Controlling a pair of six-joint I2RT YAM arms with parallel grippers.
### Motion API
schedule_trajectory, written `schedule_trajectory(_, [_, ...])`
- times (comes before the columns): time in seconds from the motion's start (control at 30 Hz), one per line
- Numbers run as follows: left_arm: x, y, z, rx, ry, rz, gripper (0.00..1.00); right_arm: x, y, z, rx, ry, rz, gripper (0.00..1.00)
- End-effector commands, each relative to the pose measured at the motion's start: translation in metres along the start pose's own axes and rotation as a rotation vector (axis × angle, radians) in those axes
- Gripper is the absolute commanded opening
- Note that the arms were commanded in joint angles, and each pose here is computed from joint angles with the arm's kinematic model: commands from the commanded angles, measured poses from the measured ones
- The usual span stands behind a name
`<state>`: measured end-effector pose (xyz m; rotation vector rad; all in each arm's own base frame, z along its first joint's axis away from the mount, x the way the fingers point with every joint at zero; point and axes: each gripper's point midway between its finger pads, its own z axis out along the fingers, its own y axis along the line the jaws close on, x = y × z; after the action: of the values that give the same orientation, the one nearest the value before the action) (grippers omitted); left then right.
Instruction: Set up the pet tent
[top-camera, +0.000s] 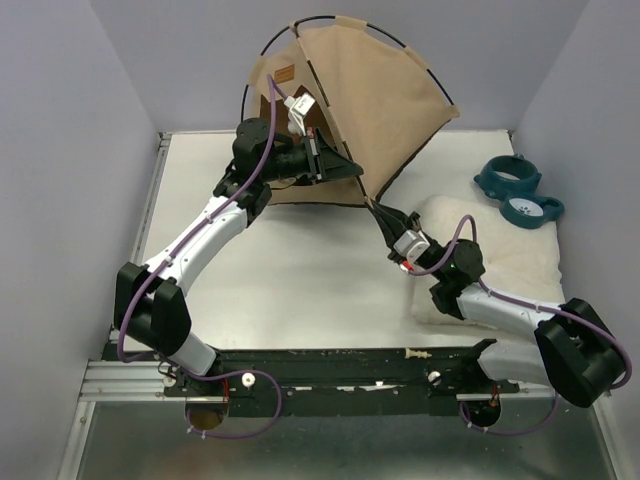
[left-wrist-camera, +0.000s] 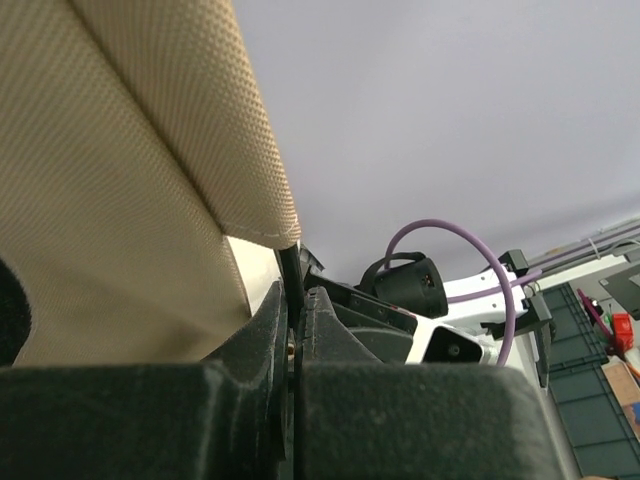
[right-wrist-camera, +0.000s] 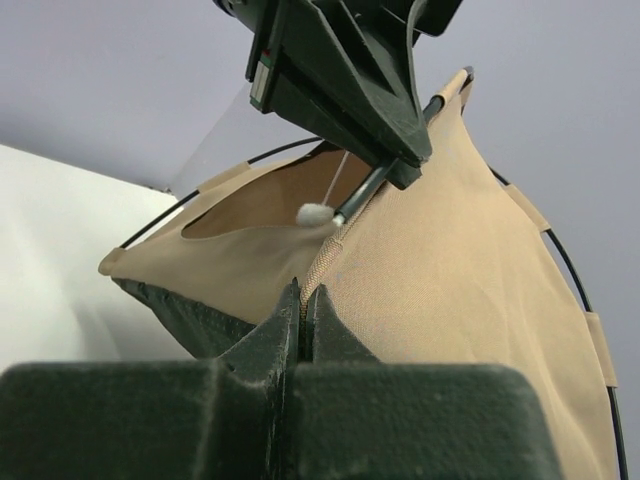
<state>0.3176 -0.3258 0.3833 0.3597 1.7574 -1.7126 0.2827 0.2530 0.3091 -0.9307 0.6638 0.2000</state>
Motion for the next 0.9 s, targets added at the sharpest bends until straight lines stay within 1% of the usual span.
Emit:
schedule_trajectory(0.0, [-0.069, 0.005, -0.005, -0.088, -0.279, 0.092, 0.00, -0.021, 0.039, -0.004, -0.150, -0.117, -0.008, 0.01])
schedule_trajectory(0.27, [-0.060, 0.011, -0.005, -0.096, -0.259, 0.083, 0.00, -0.021, 0.031, -0.003, -0.106, -0.099, 0.010, 0.01])
schedule_trajectory(0.6, [-0.049, 0.008, -0.025, -0.084, -0.214, 0.109, 0.00, -0.018, 0.026, -0.005, -0.075, -0.071, 0.036, 0.01])
schedule_trajectory(0.87, [-0.041, 0.006, -0.035, -0.060, -0.194, 0.098, 0.00, -0.017, 0.029, -0.008, -0.080, -0.064, 0.043, 0.01])
